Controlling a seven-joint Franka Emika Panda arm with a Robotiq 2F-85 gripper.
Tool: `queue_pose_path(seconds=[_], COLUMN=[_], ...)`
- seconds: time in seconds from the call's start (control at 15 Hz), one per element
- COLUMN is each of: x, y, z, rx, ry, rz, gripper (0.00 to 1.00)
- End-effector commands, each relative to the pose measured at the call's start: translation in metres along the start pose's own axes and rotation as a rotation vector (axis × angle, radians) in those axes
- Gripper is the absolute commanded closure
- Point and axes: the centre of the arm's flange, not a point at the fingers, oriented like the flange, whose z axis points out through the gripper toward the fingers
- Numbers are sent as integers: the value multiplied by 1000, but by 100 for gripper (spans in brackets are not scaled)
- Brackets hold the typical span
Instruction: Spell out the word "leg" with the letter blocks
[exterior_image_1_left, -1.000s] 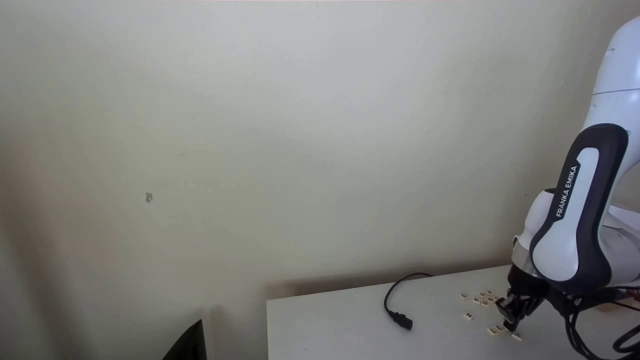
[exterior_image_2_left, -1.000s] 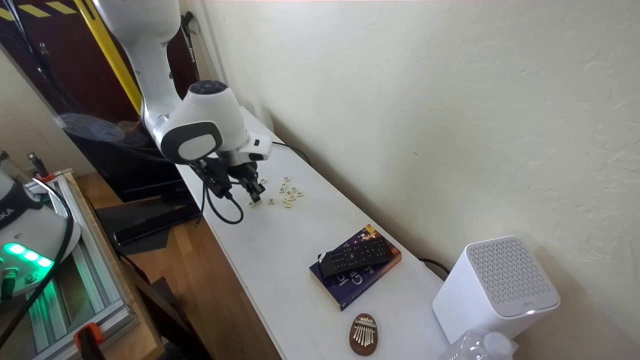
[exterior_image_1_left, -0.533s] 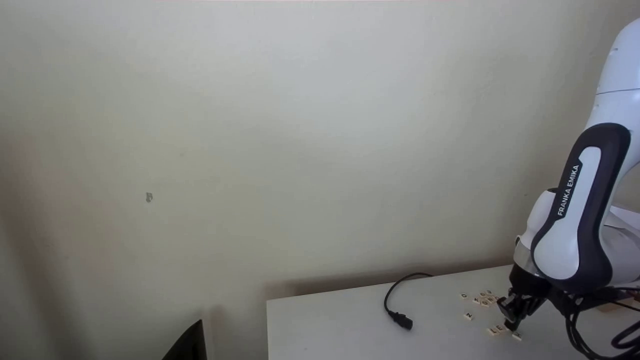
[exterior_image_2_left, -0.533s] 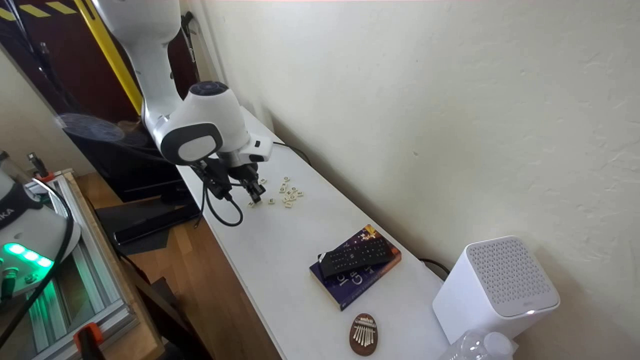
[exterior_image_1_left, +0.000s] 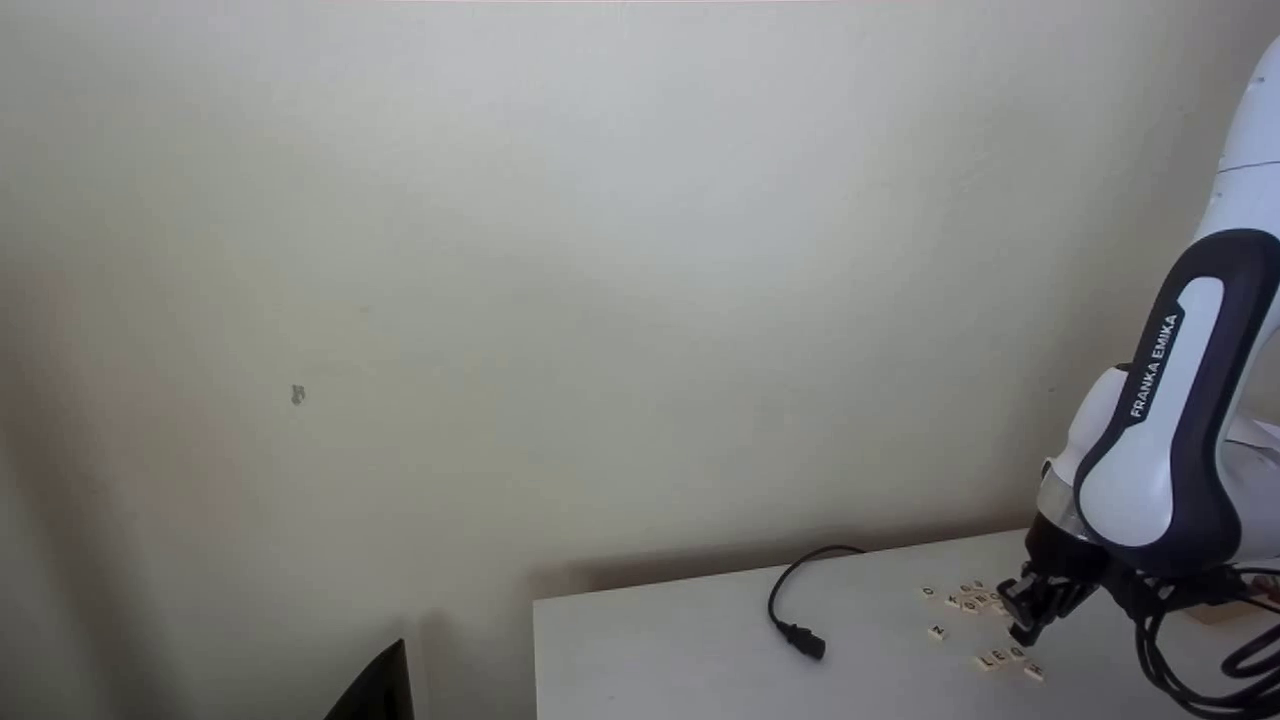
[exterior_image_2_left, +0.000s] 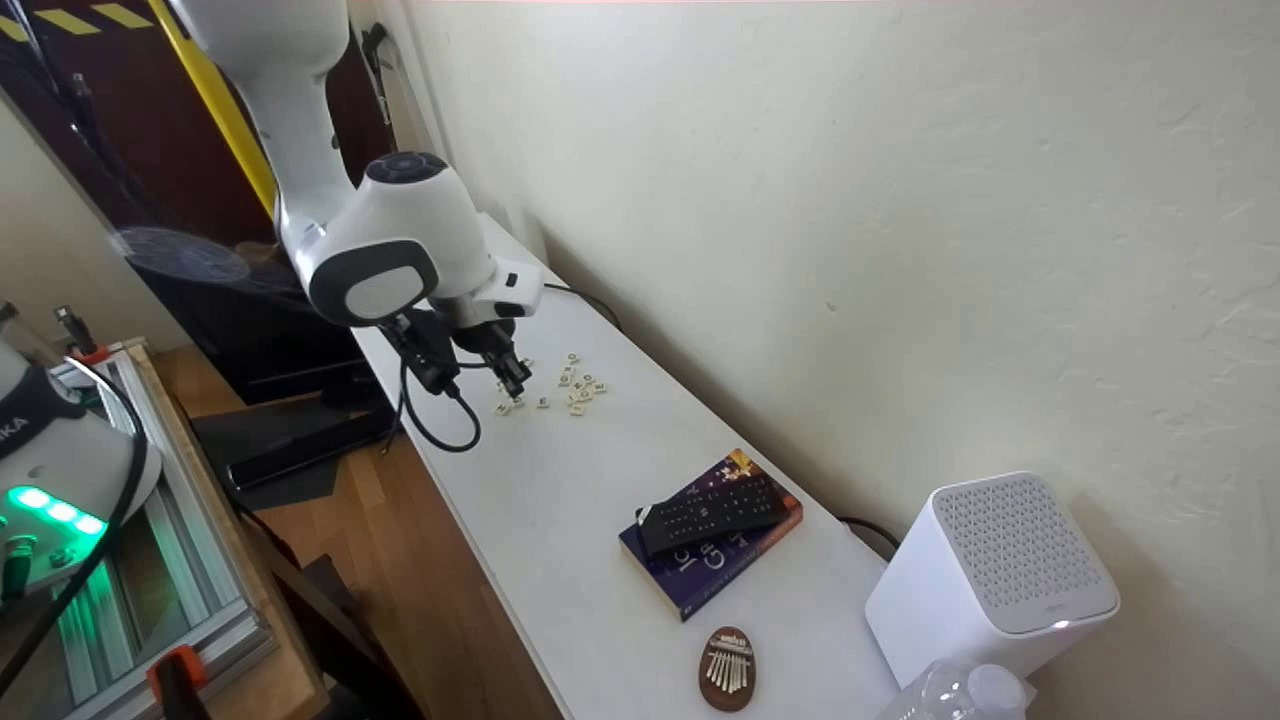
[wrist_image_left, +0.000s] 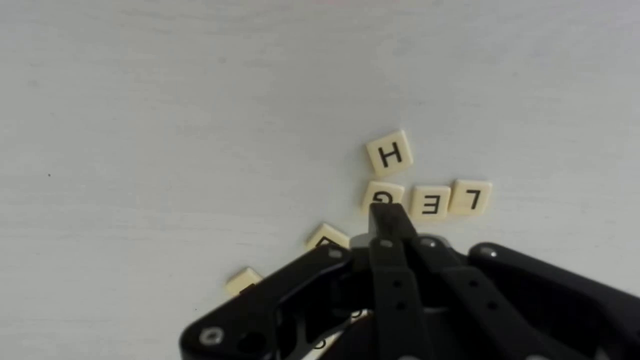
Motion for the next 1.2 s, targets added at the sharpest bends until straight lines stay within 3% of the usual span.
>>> queue_pose_path(seconds=[0.0, 0.47, 1.13], x=[-13, -21, -20], y=[-3, -4, -9], z=[-13, -7, 6], rx=[-2, -17, -15], ry=[-36, -87, -85], rz=[-24, -37, -60], gripper=[100, 100, 100])
